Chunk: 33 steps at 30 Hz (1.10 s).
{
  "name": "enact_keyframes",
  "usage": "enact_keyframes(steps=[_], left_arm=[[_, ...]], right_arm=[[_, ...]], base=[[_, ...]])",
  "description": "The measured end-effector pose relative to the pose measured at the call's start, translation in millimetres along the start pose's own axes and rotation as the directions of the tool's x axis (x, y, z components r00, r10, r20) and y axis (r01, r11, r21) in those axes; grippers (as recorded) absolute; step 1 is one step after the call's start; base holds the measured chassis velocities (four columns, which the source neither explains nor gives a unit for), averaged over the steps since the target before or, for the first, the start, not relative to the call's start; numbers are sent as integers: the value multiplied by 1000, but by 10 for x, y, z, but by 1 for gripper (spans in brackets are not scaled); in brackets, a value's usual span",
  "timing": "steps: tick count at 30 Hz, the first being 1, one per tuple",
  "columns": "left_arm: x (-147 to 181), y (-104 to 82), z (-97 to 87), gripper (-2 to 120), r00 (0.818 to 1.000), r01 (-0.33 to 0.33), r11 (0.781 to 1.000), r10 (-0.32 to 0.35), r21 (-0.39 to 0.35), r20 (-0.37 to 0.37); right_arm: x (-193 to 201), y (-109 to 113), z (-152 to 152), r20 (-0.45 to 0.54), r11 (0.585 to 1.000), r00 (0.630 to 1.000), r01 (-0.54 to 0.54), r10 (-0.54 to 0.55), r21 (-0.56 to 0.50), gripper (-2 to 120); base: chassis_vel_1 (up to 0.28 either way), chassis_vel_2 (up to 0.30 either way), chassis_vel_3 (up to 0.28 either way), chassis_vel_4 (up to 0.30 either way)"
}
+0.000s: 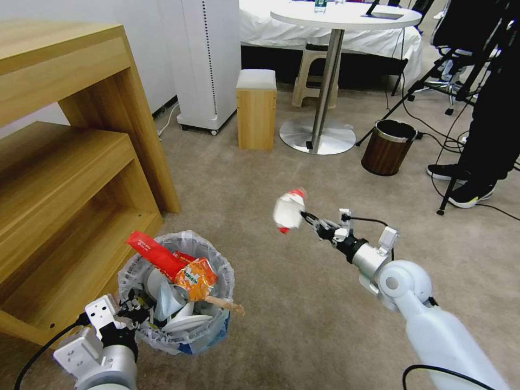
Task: Pick up the trash bin and place the garbage on the floor into it.
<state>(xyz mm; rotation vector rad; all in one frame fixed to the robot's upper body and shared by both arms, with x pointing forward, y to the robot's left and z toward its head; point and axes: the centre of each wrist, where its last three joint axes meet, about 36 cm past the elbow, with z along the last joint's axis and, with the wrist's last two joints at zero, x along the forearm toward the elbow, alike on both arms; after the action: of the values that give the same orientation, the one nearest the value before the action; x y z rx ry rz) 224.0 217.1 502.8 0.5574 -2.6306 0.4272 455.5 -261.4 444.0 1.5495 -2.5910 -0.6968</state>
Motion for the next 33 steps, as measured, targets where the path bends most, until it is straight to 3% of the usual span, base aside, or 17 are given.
enact_keyframes(steps=[3,4,7,9,12,18,24,28,33], left_arm=[[-3,-59,41,1,1000,-13,1000,13,4,-9],[-3,-59,41,1,1000,-13,1000,13,4,-9],[1,-111,77,1,1000,-23,1000,23,5,-17],[0,-116,80,1,1000,-23,1000,23,5,-17],[12,-131,86,1,1000,-25,1000,25,6,-18],[62,-116,41,1,1000,-25,1000,25,6,-7],[73,-112,48,1,1000,-23,1000,23,5,-12],[90,-129,67,1,1000,-24,1000,24,3,-18],[123,-131,109,1,999,-18,1000,18,-6,-29]], right_arm=[[-317,-42,268,21,972,972,235,-235,-14,0],[-317,-42,268,21,972,972,235,-235,-14,0],[-875,80,501,67,905,908,419,-414,-76,0],[-990,103,535,71,891,895,446,-441,-84,0],[-1465,184,710,60,832,839,544,-541,-107,0],[-1575,215,867,0,789,796,599,-605,-133,0],[-1351,165,862,-38,784,787,607,-615,-131,0],[-1135,82,865,-72,812,811,571,-581,-121,0],[-1006,-4,894,-117,882,875,460,-470,-98,0]], base=[[0,0,0,0],[0,0,0,0],[0,0,0,0],[0,0,0,0],[0,0,0,0],[0,0,0,0],[0,0,0,0],[0,0,0,0],[0,0,0,0]])
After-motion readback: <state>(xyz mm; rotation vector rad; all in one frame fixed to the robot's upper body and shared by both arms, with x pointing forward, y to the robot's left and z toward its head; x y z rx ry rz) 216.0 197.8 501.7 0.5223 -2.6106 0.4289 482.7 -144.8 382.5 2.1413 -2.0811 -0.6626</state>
